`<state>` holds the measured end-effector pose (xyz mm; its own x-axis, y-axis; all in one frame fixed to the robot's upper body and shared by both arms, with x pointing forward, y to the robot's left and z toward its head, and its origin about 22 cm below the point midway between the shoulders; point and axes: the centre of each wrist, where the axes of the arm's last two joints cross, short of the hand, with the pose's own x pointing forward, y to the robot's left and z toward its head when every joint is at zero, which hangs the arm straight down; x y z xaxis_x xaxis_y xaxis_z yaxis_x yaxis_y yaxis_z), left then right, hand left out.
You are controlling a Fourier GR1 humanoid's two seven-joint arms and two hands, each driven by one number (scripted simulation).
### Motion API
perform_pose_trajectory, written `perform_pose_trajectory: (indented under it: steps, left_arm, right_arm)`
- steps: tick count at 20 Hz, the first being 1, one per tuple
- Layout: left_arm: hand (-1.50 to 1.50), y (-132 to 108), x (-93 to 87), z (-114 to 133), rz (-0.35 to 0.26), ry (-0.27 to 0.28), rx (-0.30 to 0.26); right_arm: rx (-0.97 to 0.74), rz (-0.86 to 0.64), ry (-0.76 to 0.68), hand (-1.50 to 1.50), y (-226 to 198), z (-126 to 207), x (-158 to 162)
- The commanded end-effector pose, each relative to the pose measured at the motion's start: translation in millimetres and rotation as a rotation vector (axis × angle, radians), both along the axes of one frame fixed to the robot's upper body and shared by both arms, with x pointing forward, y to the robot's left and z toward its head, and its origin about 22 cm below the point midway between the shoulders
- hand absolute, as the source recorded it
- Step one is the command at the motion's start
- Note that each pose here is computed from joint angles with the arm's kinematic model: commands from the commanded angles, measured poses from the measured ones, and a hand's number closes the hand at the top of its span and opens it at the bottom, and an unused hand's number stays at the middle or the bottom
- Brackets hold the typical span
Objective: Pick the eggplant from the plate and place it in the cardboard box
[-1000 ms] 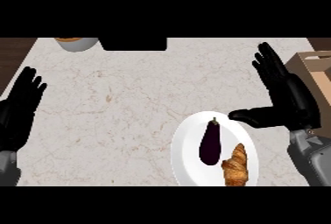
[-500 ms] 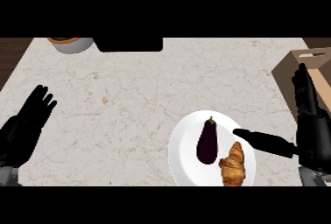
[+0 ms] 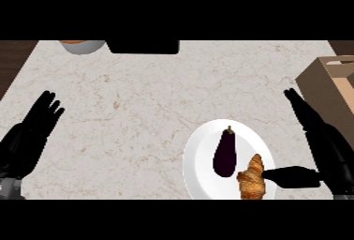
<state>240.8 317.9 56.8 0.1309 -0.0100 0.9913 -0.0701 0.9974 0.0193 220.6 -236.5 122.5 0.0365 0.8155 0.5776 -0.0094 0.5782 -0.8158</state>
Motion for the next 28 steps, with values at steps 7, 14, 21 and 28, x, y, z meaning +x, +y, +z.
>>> perform_pose_trajectory:
  steps: [7,14,21,28]
  left_arm:
    - [0.0,-12,15.5,-5,-0.041,-0.014,-0.011]
    - [0.0,-1,12.8,-9,-0.028,0.004,-0.012]
    - [0.0,-10,14.1,-7,0.001,-0.012,-0.02]
    - [0.0,17,15.4,2,-0.006,0.006,-0.005]
  right_arm:
    - [-0.296,-0.047,0.416,-1.5,68,33,23]
    - [-0.245,-0.057,0.59,-1.5,102,20,49]
    - [-0.283,-0.066,0.665,-1.5,106,21,60]
    - [-0.269,-0.08,0.655,-1.5,99,5,57]
